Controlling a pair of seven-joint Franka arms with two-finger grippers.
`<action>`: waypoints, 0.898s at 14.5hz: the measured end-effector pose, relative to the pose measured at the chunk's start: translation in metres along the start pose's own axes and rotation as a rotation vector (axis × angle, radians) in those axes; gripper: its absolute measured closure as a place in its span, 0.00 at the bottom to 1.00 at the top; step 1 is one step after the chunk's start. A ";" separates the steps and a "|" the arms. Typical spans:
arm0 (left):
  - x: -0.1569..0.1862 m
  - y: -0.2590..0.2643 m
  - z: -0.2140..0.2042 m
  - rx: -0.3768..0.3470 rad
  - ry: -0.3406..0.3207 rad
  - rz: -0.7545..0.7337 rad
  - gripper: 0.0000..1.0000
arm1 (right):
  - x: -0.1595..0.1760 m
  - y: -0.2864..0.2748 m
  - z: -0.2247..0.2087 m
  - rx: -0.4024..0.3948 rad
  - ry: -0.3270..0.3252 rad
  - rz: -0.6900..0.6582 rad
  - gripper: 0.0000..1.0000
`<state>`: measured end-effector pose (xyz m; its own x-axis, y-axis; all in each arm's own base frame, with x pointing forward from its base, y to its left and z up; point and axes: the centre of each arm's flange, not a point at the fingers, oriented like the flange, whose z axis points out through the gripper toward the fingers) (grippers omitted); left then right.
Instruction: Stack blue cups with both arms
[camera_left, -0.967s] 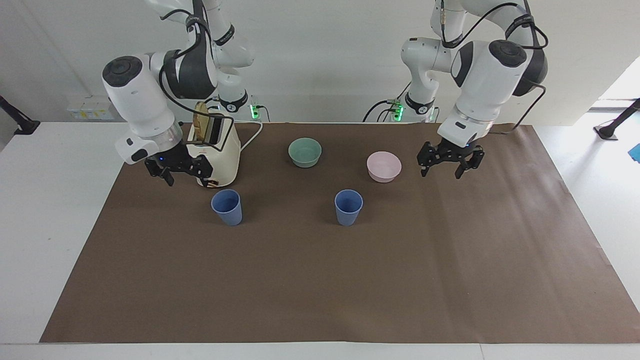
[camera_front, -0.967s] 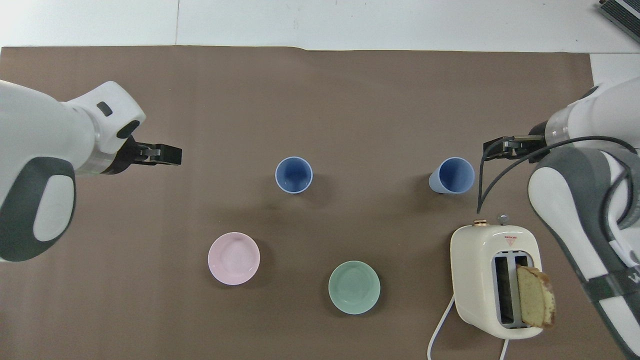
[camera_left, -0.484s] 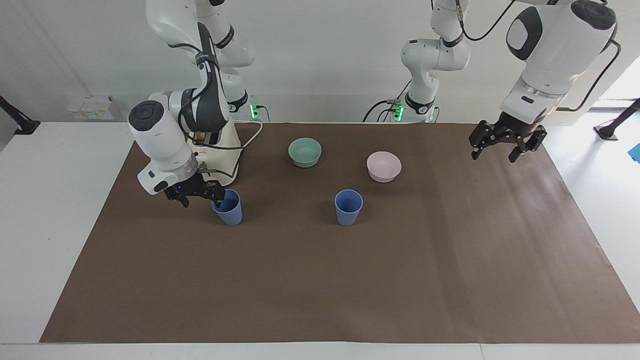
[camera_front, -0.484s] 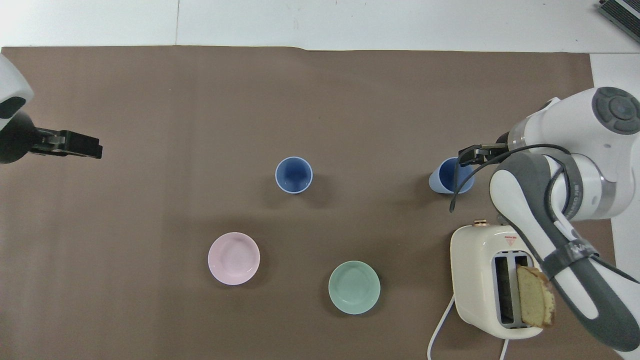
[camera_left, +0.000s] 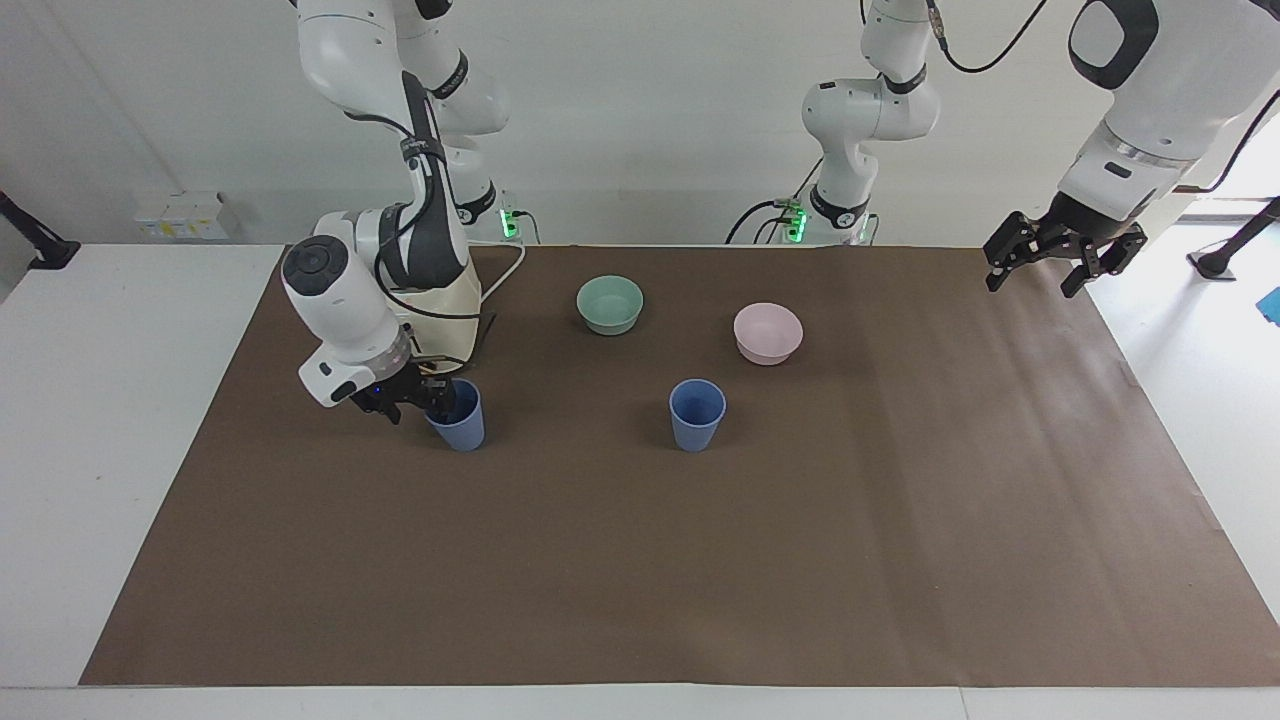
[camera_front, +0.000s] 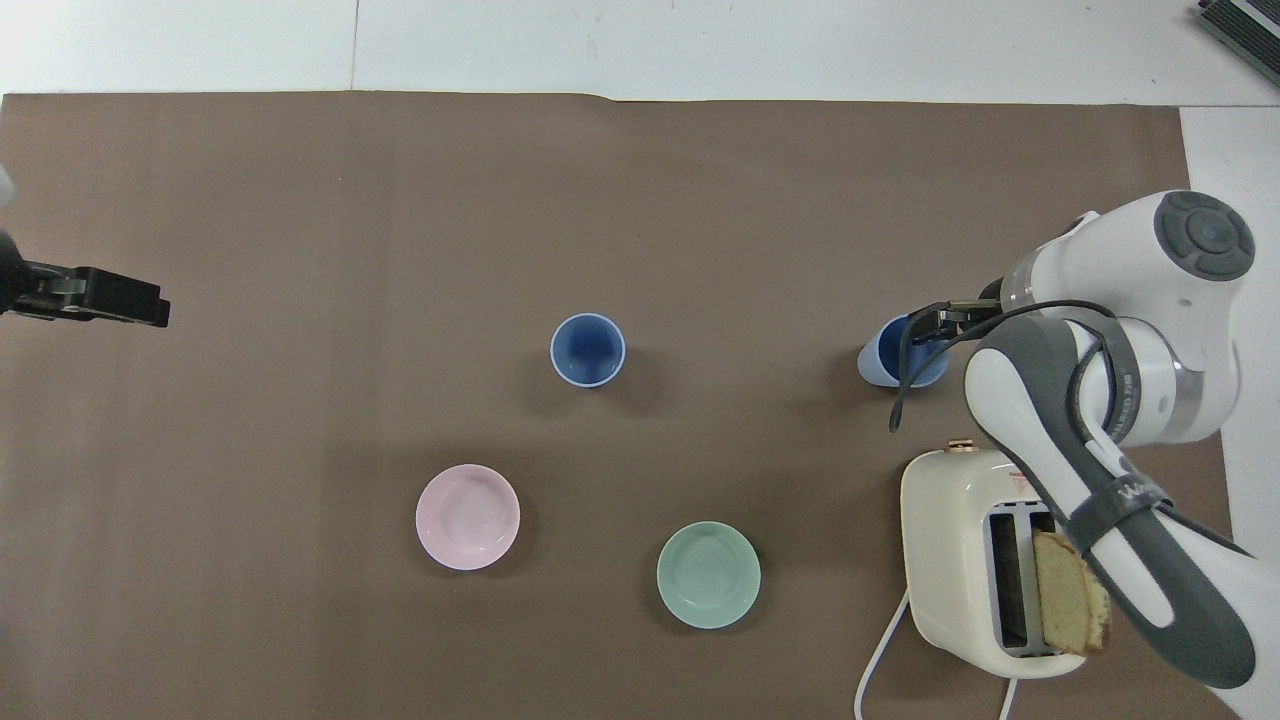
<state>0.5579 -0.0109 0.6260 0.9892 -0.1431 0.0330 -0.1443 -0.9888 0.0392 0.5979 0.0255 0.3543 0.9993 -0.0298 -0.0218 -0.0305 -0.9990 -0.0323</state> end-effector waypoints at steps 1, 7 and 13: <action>0.000 0.001 0.000 -0.001 -0.004 0.002 0.00 | 0.000 -0.002 -0.001 0.000 0.002 -0.003 0.55; -0.001 0.003 -0.001 -0.001 -0.007 0.004 0.00 | 0.003 -0.019 -0.010 0.010 0.020 -0.030 0.94; -0.001 0.002 -0.001 -0.001 -0.007 0.004 0.00 | 0.003 -0.097 -0.072 0.046 0.070 0.018 0.94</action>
<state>0.5568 -0.0132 0.6268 0.9887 -0.1476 0.0262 -0.1486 -0.9881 0.0401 0.6049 0.1196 0.4291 0.9976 -0.0518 0.0467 -0.0480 -0.9958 -0.0784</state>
